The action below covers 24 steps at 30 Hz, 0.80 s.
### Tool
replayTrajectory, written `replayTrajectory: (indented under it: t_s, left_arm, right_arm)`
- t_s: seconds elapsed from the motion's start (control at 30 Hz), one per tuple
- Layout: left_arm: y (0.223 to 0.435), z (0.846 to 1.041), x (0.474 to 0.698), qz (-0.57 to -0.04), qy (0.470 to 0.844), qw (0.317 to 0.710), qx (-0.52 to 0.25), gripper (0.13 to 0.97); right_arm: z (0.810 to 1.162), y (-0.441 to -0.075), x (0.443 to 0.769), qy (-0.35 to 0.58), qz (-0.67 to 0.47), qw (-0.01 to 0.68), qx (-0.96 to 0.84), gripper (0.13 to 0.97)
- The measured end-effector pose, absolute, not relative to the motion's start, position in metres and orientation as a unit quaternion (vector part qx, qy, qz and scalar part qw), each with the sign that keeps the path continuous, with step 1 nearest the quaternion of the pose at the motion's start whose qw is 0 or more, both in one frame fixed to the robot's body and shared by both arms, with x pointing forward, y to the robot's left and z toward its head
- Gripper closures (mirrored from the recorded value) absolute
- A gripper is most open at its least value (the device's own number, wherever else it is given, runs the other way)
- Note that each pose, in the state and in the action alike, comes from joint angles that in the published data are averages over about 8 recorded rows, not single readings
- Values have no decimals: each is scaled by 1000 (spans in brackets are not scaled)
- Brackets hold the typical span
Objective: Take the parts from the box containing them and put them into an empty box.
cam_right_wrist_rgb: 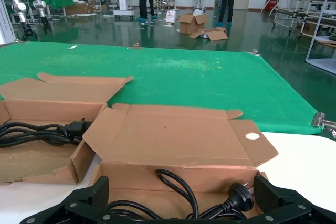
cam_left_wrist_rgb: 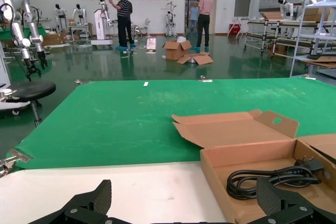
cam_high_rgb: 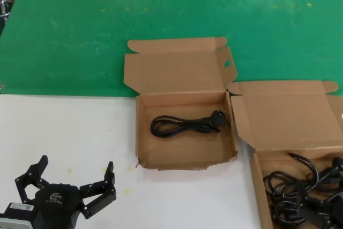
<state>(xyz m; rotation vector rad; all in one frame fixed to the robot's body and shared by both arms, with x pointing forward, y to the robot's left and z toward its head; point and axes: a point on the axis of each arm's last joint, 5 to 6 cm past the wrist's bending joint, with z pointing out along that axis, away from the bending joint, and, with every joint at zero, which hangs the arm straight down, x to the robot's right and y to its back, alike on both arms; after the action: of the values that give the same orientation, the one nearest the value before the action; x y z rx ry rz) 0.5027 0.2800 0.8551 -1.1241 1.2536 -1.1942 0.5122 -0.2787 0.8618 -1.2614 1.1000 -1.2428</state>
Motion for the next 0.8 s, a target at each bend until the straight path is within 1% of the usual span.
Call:
replayTrajectory:
  t_s: [0.8]
  left_arm:
    - [280,855,503,-497,521,513,-467,132]
  right_arm:
    - [862,-279,512,456,-515,504,-523,130]
